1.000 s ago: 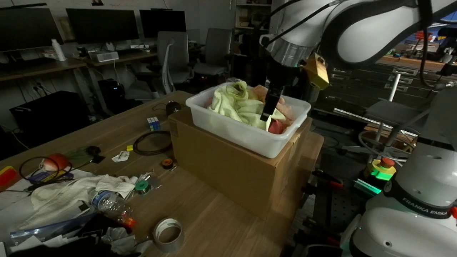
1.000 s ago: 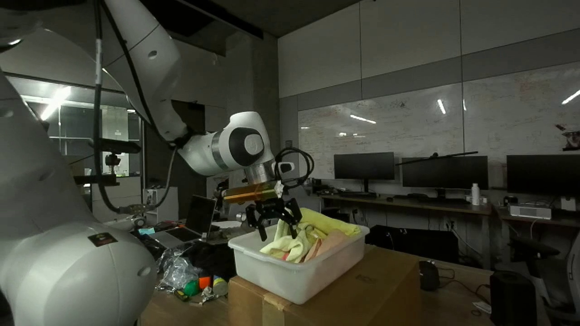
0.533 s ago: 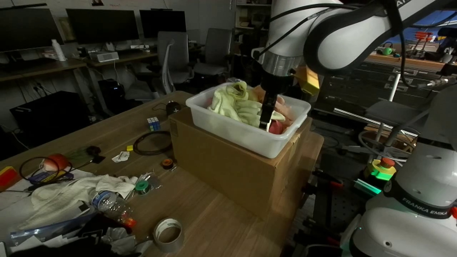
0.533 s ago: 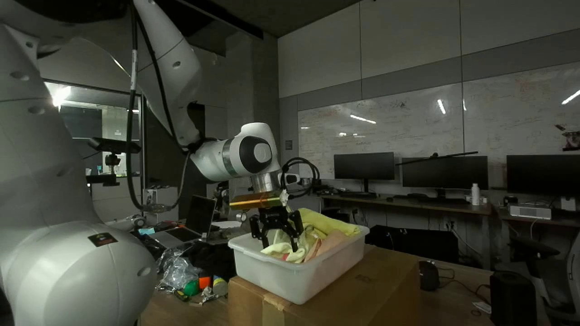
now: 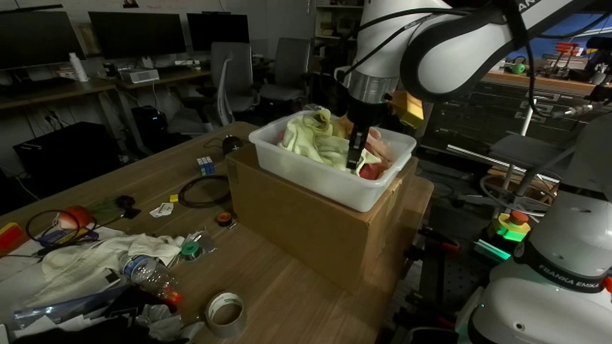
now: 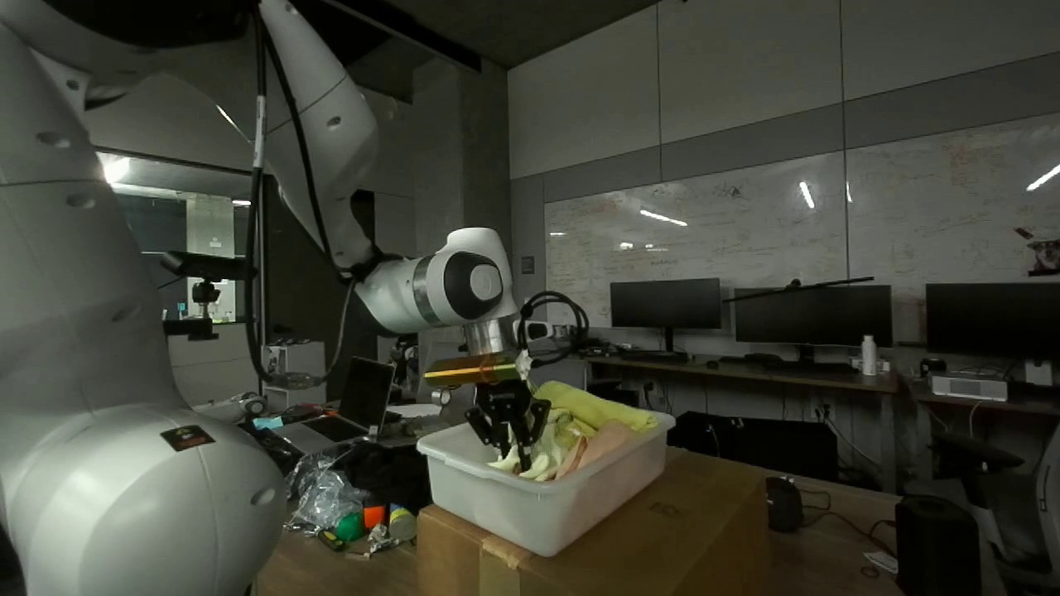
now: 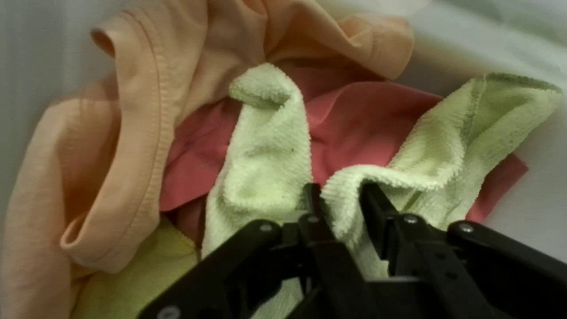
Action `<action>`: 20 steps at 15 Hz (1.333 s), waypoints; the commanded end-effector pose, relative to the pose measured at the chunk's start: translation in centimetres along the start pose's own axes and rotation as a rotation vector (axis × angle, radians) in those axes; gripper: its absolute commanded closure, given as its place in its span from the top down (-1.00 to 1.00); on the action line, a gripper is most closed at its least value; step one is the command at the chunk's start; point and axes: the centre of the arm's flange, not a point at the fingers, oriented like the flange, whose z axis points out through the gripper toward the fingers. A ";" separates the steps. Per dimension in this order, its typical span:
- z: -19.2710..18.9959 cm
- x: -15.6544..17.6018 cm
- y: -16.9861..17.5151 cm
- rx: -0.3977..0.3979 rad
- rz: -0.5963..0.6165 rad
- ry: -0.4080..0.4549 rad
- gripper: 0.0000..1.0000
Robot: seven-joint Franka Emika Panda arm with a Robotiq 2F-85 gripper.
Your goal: Remove the towels from the white bowl
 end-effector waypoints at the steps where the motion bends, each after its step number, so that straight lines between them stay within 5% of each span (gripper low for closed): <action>1: -0.4 0.5 1.0 0.004 0.037 0.010 -0.90; 9: -5.0 -0.7 2.7 -0.018 0.247 0.140 -0.90; 20: -20.4 -4.0 3.0 -0.124 0.509 0.483 -0.90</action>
